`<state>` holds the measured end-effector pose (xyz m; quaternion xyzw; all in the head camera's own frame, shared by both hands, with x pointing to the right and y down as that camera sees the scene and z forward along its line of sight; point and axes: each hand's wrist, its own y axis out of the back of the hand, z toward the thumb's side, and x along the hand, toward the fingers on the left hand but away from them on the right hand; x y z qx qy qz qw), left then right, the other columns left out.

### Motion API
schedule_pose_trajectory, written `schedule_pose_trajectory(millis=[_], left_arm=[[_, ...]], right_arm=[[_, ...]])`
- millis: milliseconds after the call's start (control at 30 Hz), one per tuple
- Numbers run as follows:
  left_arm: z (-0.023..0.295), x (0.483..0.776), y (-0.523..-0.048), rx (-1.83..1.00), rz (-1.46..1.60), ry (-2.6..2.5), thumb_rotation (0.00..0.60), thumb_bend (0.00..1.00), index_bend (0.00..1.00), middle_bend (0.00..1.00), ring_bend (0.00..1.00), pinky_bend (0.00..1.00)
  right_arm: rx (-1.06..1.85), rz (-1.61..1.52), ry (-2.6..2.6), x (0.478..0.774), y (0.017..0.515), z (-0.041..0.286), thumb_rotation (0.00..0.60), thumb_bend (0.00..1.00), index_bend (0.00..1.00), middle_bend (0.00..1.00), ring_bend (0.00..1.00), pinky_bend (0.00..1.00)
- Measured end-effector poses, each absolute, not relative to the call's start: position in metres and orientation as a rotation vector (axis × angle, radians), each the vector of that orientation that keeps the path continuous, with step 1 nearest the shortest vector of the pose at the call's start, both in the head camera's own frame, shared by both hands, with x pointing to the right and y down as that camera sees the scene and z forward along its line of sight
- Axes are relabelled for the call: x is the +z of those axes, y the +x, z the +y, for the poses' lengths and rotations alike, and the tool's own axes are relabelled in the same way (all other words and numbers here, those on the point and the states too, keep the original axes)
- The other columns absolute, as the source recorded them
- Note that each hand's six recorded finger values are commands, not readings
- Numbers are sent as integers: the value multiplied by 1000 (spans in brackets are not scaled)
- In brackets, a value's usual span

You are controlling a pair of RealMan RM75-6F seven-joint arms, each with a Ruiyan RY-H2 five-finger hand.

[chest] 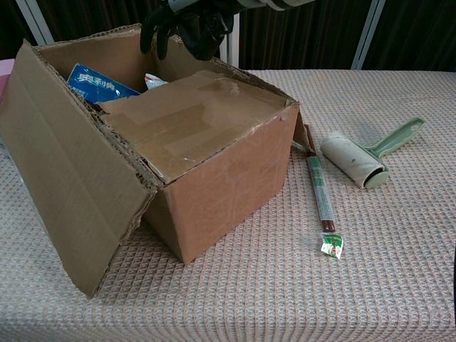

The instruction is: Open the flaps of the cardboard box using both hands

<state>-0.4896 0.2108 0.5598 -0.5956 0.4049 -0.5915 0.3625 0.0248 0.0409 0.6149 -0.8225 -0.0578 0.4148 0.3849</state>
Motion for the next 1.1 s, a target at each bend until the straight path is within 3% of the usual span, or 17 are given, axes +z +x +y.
schedule_pose_trajectory(millis=[367,667,1100], left_arm=[[211,556,-492,-1512,1056,-1532,594,35,37,34,86,207],[209,556,-488,-1504,1053,-1547,594,35,37,34,86,207],[208,568,-483,-1516,1059,-1582,592,35,37,34,86,207]], right_arm=[[1168,-67,-1986,642,7,56,600,1000,238,202,0,0],[1129,-125,-1999,632,11,53,600,1000,532,452,0,0],[1094,-264,-2138,589,26,40,600,1000,537,447,0,0]])
